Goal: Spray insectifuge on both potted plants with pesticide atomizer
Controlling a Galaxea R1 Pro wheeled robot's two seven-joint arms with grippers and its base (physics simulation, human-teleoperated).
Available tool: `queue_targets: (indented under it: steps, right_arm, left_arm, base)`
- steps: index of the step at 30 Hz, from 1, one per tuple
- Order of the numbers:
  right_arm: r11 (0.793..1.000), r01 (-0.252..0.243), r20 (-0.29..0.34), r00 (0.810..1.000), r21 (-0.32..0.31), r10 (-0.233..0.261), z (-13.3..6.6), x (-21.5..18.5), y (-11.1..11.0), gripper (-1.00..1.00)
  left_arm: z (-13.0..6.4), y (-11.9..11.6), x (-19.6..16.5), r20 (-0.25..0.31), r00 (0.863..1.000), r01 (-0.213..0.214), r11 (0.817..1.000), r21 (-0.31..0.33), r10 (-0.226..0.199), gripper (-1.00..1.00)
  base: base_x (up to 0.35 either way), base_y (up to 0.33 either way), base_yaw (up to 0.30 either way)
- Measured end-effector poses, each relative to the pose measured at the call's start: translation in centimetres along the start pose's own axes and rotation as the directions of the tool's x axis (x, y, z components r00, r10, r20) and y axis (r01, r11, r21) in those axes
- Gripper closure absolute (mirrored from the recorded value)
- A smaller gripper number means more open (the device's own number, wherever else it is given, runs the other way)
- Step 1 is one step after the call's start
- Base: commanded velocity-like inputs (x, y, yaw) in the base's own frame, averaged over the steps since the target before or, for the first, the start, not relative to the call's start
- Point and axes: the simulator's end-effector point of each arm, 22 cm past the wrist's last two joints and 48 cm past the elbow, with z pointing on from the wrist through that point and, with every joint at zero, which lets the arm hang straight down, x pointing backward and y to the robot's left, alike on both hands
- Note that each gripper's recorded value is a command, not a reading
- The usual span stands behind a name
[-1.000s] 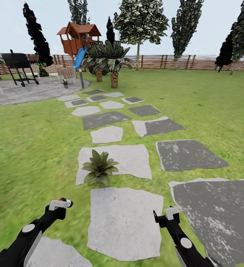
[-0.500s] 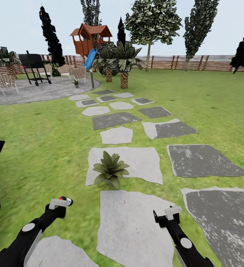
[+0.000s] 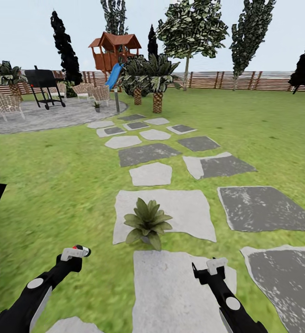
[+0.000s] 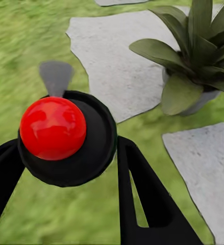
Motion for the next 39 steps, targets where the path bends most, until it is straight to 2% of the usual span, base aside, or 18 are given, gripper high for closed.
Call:
queue_targets:
  steps: [7, 14, 19, 25, 28, 30, 31, 32, 33, 34, 35, 37, 39]
  right_arm:
    - [1.0, -0.002, 0.001, 1.0, -0.001, 0.002, 0.0, -0.1, 0.1, -1.0]
    - [1.0, -0.003, 0.002, 1.0, -0.004, 0.003, 0.0, -0.1, 0.1, -1.0]
    - [1.0, -0.003, 0.004, 1.0, -0.004, 0.003, 0.0, -0.2, 0.1, -1.0]
    - [1.0, 0.0, 0.007, 1.0, -0.002, 0.0, 0.0, -0.4, 0.0, -1.0]
    - [1.0, 0.008, 0.003, 1.0, -0.004, -0.008, 0.0, -0.2, -0.2, -1.0]
    - [0.999, 0.027, 0.006, 1.0, -0.019, -0.027, 0.0, -0.4, 0.3, -1.0]
    - [0.998, 0.051, 0.012, 0.999, -0.037, -0.051, 0.0, -0.6, 1.0, -1.0]
    - [0.992, 0.103, 0.023, 0.995, -0.072, -0.102, 0.0, -1.0, 2.4, -1.0]
    - [0.959, 0.217, 0.051, 0.976, -0.181, -0.211, -0.3, -1.1, 6.5, -1.0]
    - [0.928, 0.256, 0.067, 0.967, -0.27, -0.247, -0.7, -1.1, 9.1, -1.0]
    - [0.906, 0.27, 0.074, 0.963, -0.326, -0.26, -0.9, -1.1, 10.5, -1.0]
    - [0.857, 0.285, 0.087, 0.957, -0.429, -0.275, -1.2, -1.7, 12.8, -1.0]
    - [0.812, 0.29, 0.089, 0.954, -0.506, -0.286, -1.0, -2.7, 14.2, -1.0]
  left_arm:
    - [0.0, 0.0, 0.1, -0.002, 1.0, 0.001, 1.0, 0.0, -0.001, 1.0]
    - [0.0, -0.1, 0.0, 0.0, 1.0, -0.002, 1.0, 0.002, 0.002, 1.0]
    - [0.0, -0.2, -0.1, 0.003, 1.0, -0.003, 1.0, 0.003, 0.003, 1.0]
    - [0.0, -0.4, -0.2, 0.008, 1.0, -0.008, 1.0, 0.013, 0.008, 1.0]
    - [-0.2, -1.3, -0.1, 0.005, 1.0, -0.019, 0.998, 0.062, 0.019, 1.0]
    - [-0.4, -2.5, -0.1, 0.001, 1.0, -0.028, 0.99, 0.137, 0.028, 1.0]
    - [-0.7, -2.8, -0.2, 0.001, 0.999, -0.037, 0.983, 0.177, 0.038, 1.0]
    - [-1.3, -2.6, -0.1, -0.007, 0.998, -0.058, 0.972, 0.229, 0.061, 1.0]
    - [-2.7, -2.2, 0.7, -0.036, 0.991, -0.11, 0.94, 0.322, 0.128, 1.0]
    - [-3.1, -2.2, 1.1, -0.047, 0.987, -0.128, 0.927, 0.353, 0.154, 1.0]
    - [-3.6, -2.4, 1.9, -0.069, 0.977, -0.158, 0.908, 0.388, 0.2, 1.0]
    - [-4.0, -2.6, 3.2, -0.1, 0.96, -0.199, 0.887, 0.417, 0.262, 1.0]
    - [-4.2, -2.6, 4.2, -0.127, 0.938, -0.24, 0.868, 0.435, 0.322, 1.0]
  base:
    - [0.296, 0.191, 0.0]
    - [0.248, 0.218, -0.25]
    - [0.083, 0.052, -0.264]
    - [0.009, 0.005, -0.058]
    - [0.001, 0.001, -0.008]
    - [0.0, 0.0, -0.003]
    - [0.0, 0.0, -0.001]
    - [0.0, 0.0, 0.0]
    - [0.0, 0.0, 0.0]
    - [0.0, 0.0, 0.0]
    - [0.0, 0.0, 0.0]
    - [0.0, 0.0, 0.0]
    - [0.0, 0.0, 0.0]
